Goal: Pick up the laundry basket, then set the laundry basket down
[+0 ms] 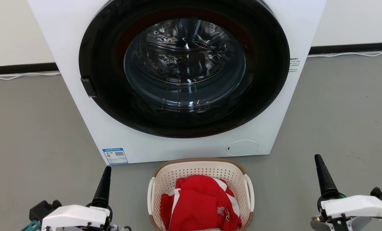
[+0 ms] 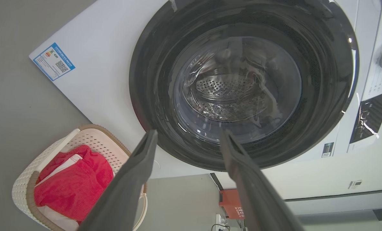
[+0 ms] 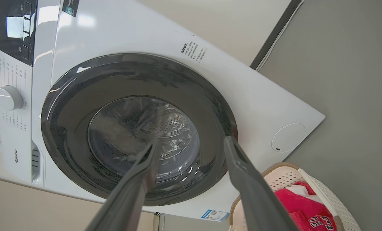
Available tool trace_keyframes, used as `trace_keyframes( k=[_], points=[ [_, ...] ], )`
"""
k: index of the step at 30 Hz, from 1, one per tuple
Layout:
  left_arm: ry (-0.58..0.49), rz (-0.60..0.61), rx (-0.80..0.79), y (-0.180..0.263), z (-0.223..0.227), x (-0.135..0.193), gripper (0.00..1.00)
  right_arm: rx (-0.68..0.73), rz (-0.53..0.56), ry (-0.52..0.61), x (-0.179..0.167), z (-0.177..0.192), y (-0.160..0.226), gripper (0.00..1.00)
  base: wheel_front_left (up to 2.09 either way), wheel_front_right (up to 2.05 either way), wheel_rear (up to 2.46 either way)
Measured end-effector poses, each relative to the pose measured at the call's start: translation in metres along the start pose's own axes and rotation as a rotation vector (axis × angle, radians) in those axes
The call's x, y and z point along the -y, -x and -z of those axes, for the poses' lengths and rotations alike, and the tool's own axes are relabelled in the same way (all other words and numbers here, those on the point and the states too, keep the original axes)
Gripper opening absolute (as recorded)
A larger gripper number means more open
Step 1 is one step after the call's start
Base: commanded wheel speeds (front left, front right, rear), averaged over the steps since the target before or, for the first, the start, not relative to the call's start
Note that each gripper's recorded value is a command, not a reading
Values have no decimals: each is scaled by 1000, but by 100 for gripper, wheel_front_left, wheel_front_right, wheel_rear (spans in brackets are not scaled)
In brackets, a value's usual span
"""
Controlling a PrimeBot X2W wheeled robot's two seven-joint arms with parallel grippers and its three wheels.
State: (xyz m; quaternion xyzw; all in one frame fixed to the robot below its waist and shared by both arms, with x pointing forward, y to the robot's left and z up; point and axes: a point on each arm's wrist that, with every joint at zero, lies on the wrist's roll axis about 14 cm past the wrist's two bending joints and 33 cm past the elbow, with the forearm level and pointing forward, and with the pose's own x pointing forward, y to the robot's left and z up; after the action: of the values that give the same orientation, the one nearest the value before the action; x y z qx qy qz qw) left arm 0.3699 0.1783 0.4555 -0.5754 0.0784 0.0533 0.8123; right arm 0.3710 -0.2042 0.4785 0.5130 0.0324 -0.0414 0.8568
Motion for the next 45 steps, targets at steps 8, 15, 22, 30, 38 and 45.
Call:
trace_keyframes(
  k=[8,15,22,30,38,45],
  points=[
    [-139,8,-4,0,4,3,100,-4,-8,126,-2,2,1,100,0,0,0],
    [-231,14,1,0,5,5,100,-6,-18,227,-3,2,1,100,0,0,0],
    [-313,15,16,0,4,6,100,-5,-32,331,-6,2,1,100,0,0,0],
    [-431,27,20,1,5,7,100,-4,-49,435,-8,3,2,100,0,0,0],
    [-550,39,36,0,5,10,100,5,-51,549,-6,3,5,100,0,0,0],
    [-644,56,41,0,7,13,100,11,-61,643,-6,2,5,100,0,0,0]
  ],
)
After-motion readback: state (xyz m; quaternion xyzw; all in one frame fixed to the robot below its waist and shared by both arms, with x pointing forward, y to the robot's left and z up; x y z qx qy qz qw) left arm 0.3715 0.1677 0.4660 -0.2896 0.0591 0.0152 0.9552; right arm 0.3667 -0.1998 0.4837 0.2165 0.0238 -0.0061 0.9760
